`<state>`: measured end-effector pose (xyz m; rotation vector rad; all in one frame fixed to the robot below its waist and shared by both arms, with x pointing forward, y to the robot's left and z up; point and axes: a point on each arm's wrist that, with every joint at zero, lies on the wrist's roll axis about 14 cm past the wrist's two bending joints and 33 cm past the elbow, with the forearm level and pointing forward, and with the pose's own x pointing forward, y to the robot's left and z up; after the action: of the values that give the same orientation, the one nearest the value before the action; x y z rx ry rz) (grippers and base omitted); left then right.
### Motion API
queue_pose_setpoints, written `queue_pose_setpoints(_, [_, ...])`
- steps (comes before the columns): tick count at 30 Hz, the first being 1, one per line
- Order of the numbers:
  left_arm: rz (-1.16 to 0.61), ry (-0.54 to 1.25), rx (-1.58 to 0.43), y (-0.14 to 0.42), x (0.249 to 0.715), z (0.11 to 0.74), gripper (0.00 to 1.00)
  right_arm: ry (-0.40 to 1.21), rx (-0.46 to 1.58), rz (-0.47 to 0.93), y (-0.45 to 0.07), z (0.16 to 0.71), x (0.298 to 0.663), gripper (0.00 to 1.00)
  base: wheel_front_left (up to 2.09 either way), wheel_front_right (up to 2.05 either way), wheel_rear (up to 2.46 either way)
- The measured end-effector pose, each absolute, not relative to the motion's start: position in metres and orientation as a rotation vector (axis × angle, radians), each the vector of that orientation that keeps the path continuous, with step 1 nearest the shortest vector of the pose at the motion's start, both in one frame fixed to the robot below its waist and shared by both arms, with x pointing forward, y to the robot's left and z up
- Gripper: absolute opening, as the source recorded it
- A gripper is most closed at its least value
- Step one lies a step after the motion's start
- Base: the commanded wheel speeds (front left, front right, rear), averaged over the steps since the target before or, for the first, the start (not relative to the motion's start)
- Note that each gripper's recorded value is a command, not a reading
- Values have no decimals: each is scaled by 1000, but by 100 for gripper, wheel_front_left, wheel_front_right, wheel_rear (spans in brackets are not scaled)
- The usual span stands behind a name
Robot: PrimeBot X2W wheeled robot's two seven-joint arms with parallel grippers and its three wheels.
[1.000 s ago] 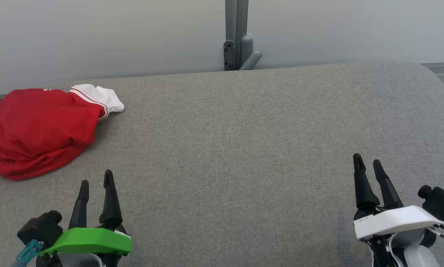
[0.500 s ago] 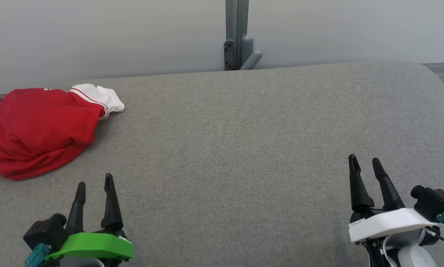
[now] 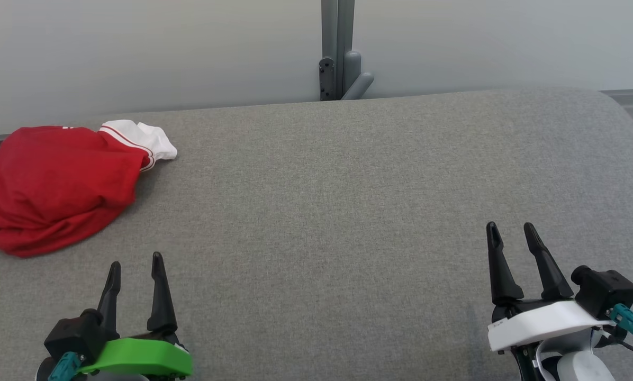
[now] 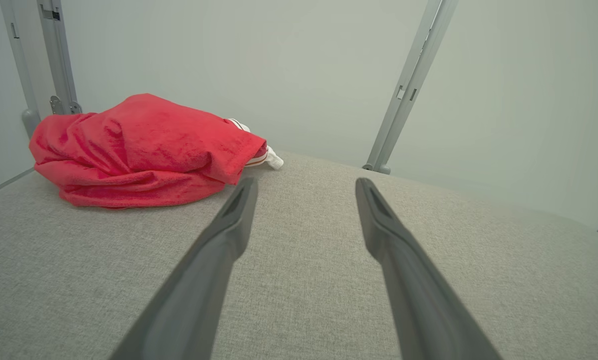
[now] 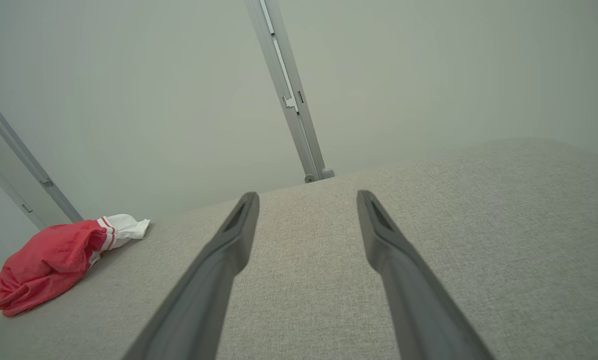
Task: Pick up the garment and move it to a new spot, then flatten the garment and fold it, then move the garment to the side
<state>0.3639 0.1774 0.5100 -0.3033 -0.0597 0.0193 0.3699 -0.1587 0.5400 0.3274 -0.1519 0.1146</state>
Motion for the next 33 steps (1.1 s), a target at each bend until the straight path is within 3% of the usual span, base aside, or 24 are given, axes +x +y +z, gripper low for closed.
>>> queue_pose_setpoints(33, [-22, -76, -112, 170, 354, 505, 100, -209, 99, 170, -144, 549, 361, 100, 0, 0, 0])
